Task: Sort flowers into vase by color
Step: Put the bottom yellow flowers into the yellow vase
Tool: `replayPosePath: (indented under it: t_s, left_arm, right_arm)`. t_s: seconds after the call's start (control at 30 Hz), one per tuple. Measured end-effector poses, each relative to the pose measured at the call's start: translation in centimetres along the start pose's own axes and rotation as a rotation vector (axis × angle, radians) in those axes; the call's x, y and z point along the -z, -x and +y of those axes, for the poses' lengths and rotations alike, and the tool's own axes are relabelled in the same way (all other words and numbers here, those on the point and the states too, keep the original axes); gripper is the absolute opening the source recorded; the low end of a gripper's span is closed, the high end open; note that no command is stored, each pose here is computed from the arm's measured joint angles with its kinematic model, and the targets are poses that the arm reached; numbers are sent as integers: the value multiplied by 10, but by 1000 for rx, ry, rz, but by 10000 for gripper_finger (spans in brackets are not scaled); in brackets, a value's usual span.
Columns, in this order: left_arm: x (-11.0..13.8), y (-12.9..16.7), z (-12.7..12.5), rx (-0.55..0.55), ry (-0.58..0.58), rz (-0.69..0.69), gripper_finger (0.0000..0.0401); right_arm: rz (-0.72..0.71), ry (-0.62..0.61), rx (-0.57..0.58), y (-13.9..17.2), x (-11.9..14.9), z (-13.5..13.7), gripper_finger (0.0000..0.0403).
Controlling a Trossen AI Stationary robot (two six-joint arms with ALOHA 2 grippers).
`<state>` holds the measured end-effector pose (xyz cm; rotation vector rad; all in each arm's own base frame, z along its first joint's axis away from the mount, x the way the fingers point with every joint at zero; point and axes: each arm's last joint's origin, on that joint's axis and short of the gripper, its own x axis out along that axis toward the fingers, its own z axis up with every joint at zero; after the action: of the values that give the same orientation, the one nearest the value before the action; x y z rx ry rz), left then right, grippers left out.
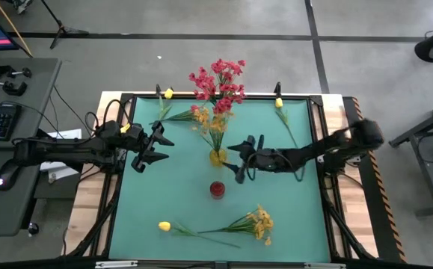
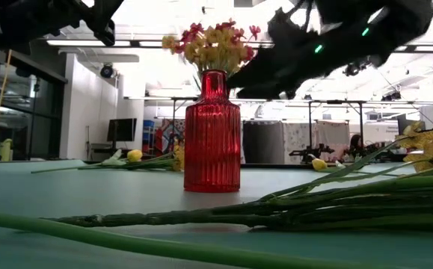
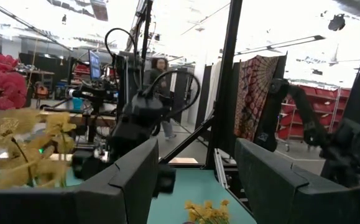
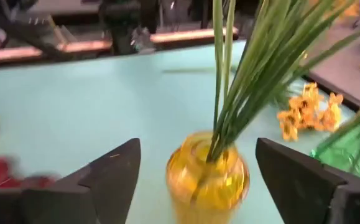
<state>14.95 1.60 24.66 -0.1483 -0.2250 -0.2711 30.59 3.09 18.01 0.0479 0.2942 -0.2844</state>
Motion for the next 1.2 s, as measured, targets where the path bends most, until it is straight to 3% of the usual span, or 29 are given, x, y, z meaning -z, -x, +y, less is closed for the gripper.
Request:
replayPosePath:
  t_s: [0.13,0.3,0.37,0.6,0.7,0.83,1.03,1.2]
  left_arm:
    - [0,0,0,0,0,0,202]
    - [0,0,0,0,0,0,202]
    - [0,0,0,0,0,-1,202]
    - [0,0,0,0,-1,-2,202]
    - [0,0,0,0,-1,-2,202]
    - [0,0,0,0,-1,-2,202]
    - [0,0,0,0,0,-2,202]
    - [0,0,0,0,0,-1,202]
  right_arm:
    - [83,-61,-38,35,-17,2,315]
    - [137,-306,-213,67,-30,13,315]
    - [144,-372,-273,72,-30,24,315]
    - [218,-416,-419,69,-5,78,316]
    - [268,-383,-439,58,-3,105,316]
    - [409,-212,-447,38,-9,141,316]
    - [742,69,-319,13,-11,169,315]
    - [917,115,-337,-4,-6,188,306]
